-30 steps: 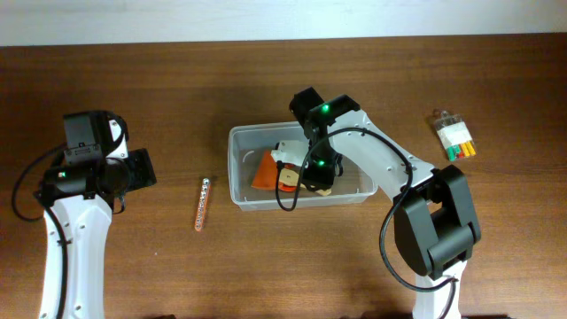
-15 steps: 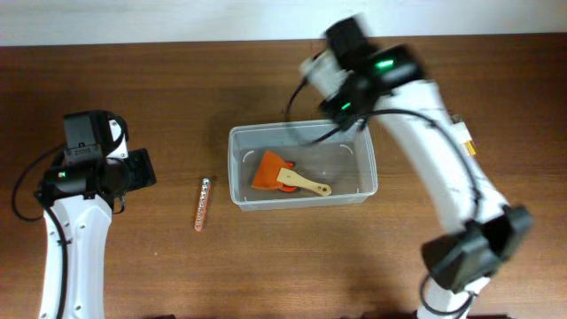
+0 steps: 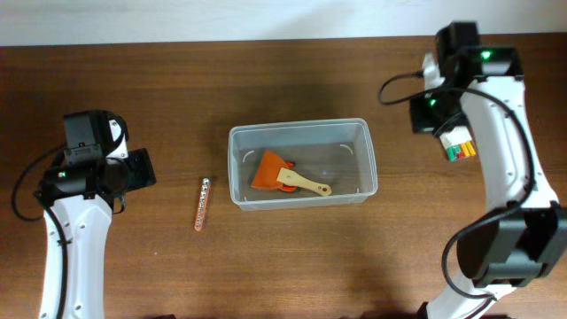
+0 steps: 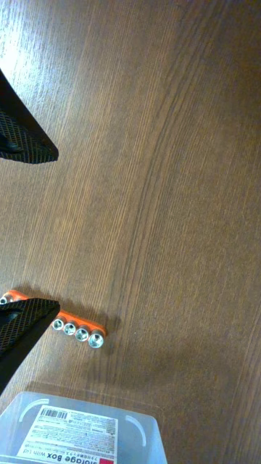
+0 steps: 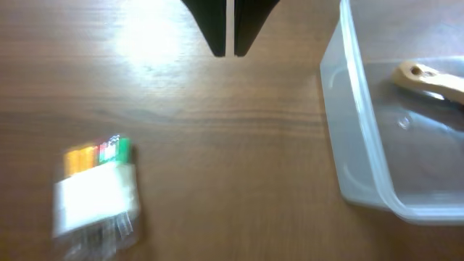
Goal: Pack container
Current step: 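Move the right gripper over the clear screwdriver case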
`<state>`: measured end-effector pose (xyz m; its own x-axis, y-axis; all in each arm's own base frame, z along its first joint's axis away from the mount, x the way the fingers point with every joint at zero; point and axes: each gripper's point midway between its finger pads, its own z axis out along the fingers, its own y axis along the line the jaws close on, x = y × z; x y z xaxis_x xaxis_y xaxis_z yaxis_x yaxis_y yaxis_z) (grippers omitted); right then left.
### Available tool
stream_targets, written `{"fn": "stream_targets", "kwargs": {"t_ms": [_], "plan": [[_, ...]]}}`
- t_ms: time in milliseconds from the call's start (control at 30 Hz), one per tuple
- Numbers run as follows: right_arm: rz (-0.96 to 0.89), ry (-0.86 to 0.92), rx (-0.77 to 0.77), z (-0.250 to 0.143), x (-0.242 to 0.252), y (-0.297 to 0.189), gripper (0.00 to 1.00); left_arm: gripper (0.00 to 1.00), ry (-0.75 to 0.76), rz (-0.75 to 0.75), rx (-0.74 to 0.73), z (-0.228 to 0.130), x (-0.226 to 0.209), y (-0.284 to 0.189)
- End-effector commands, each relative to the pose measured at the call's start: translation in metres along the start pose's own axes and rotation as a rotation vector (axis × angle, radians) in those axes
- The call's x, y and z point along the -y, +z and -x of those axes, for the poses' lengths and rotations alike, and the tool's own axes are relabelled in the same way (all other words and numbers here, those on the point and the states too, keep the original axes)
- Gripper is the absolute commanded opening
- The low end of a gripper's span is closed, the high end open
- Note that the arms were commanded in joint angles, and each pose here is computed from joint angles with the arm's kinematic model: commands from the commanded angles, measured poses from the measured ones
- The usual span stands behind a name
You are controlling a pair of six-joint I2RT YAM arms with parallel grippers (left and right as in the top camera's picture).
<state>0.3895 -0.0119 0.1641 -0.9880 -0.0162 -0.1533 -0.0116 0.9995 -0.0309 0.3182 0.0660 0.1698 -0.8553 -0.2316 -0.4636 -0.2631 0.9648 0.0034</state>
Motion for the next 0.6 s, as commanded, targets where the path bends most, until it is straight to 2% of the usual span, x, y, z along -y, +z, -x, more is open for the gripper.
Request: {"fn": "stream_targets", "kwargs": {"t_ms": [0, 233, 567], "plan": [[0.052, -0.024, -0.072, -0.016, -0.012, 0.036, 0.04, 0.62, 0.000, 0.006, 0.014, 0.000, -0.001, -0.004], [0.164, -0.053, -0.098, -0.032, -0.035, 0.074, 0.04, 0.62, 0.000, 0.006, 0.013, 0.000, -0.001, -0.004], [0.218, -0.181, -0.110, -0.041, -0.072, 0.080, 0.04, 0.62, 0.000, 0.006, 0.013, 0.000, -0.001, -0.004]]}}
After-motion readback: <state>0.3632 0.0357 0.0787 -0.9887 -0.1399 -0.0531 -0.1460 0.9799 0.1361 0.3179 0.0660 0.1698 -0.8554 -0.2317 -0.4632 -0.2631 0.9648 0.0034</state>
